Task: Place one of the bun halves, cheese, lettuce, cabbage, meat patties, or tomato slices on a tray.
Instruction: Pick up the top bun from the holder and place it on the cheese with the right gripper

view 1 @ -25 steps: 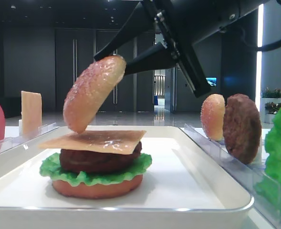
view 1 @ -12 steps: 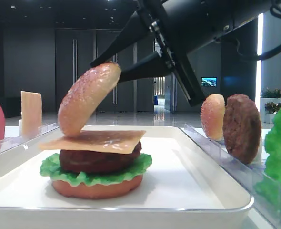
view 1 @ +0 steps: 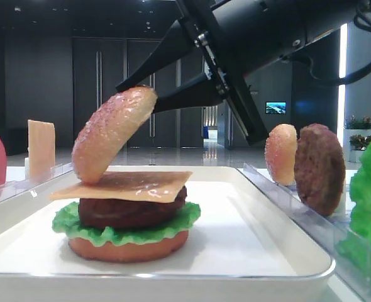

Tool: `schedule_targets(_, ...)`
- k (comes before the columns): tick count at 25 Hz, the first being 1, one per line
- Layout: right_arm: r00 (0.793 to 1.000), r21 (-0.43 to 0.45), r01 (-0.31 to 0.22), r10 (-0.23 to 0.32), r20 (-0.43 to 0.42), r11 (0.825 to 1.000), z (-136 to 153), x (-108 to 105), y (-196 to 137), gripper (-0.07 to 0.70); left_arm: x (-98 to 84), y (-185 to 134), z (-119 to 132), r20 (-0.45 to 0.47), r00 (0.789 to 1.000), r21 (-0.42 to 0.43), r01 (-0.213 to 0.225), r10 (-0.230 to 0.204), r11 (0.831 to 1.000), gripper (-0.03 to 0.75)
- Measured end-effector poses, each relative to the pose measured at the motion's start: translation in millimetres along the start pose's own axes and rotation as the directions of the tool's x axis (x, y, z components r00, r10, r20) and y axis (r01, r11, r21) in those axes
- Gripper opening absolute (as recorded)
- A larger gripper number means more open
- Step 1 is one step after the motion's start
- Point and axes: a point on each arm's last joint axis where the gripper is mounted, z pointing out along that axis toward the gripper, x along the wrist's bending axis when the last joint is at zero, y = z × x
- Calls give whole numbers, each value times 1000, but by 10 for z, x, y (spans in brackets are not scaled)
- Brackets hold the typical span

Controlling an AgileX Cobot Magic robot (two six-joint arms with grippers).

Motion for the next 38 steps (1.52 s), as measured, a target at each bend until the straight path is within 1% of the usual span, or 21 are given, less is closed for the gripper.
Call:
schedule_targets(10, 1000, 1, 1, -1, 0, 1000, 0, 0, -1, 172, 0, 0, 0, 0, 1000, 0, 0, 0, 1000, -1)
schedule_targets(20, 1000, 7, 17, -17, 23, 1000, 0, -21, -6, 251, 0, 0, 0, 0, 1000, 0, 0, 0, 1000, -1)
schedule_targets(26, 999, 1, 20, -20, 42, 1000, 1, -40, -1, 261, 0, 0, 0, 0, 1000, 0, 0, 0, 1000, -1)
schedule_targets(33, 998, 6, 29, -29, 54, 1000, 2, -53, -5, 307, 0, 0, 0, 0, 1000, 0, 0, 0, 1000, -1)
schedule_targets(38, 997, 14, 38, -39, 60, 999, 2, -59, -11, 322, 0, 0, 0, 0, 1000, 0, 0, 0, 1000, -1)
